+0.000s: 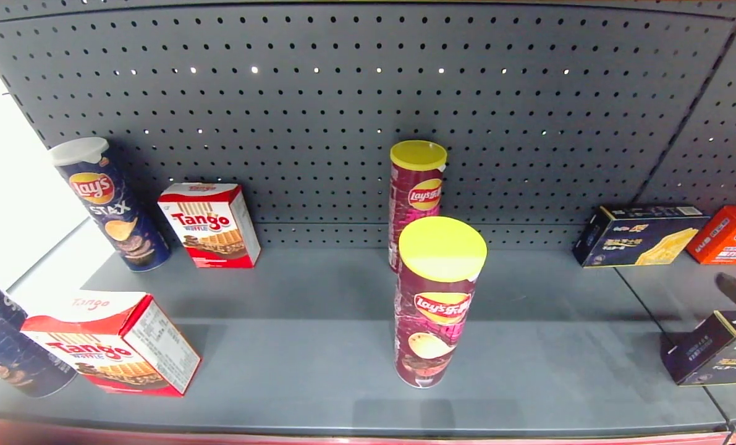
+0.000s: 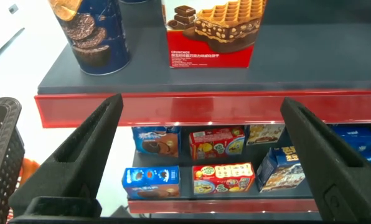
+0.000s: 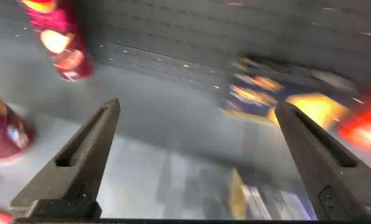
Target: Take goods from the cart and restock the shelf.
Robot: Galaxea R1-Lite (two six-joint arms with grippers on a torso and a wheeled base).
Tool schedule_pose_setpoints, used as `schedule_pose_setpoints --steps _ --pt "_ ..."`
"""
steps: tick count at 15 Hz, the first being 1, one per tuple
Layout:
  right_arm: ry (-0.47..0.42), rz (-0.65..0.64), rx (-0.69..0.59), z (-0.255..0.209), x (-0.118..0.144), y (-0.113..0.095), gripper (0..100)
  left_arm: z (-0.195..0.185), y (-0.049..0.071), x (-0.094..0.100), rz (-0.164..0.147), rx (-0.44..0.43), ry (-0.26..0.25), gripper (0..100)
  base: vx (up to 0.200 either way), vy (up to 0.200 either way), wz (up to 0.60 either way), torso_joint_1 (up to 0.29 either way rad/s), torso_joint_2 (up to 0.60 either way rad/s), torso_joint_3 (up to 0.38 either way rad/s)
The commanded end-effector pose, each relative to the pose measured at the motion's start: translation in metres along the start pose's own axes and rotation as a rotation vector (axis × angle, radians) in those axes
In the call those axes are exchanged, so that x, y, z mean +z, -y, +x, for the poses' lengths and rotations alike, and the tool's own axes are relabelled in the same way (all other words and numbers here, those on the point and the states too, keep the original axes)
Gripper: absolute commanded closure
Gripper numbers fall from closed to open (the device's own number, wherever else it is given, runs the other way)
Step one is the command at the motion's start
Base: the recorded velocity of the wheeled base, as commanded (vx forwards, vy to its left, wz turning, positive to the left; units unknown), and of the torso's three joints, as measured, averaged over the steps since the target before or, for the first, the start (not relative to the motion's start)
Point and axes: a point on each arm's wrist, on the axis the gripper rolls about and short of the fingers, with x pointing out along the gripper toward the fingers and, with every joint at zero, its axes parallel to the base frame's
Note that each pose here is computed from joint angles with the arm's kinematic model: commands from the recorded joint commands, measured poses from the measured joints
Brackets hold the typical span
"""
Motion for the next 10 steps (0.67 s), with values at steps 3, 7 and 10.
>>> schedule_pose_setpoints --steps 3,7,10 --pt "-0.006 0.015 -0.212 -0.117 -0.103 -0.025 0 0.0 0.0 0.0 0.001 0.0 -0.002 0 0.0 0.0 0.0 0.0 0.0 0.0" --pt "-0.051 0.091 -0.216 -0.111 -0.139 -0.029 0 0.0 0.0 0.0 0.001 0.003 0.001 0 0.0 0.0 0.0 0.0 0.0 0.0" --pt "-0.025 0.133 -0.149 -0.11 -0.138 -0.03 0 0.0 0.0 0.0 0.001 0.003 0.001 0 0.0 0.0 0.0 0.0 0.0 0.0"
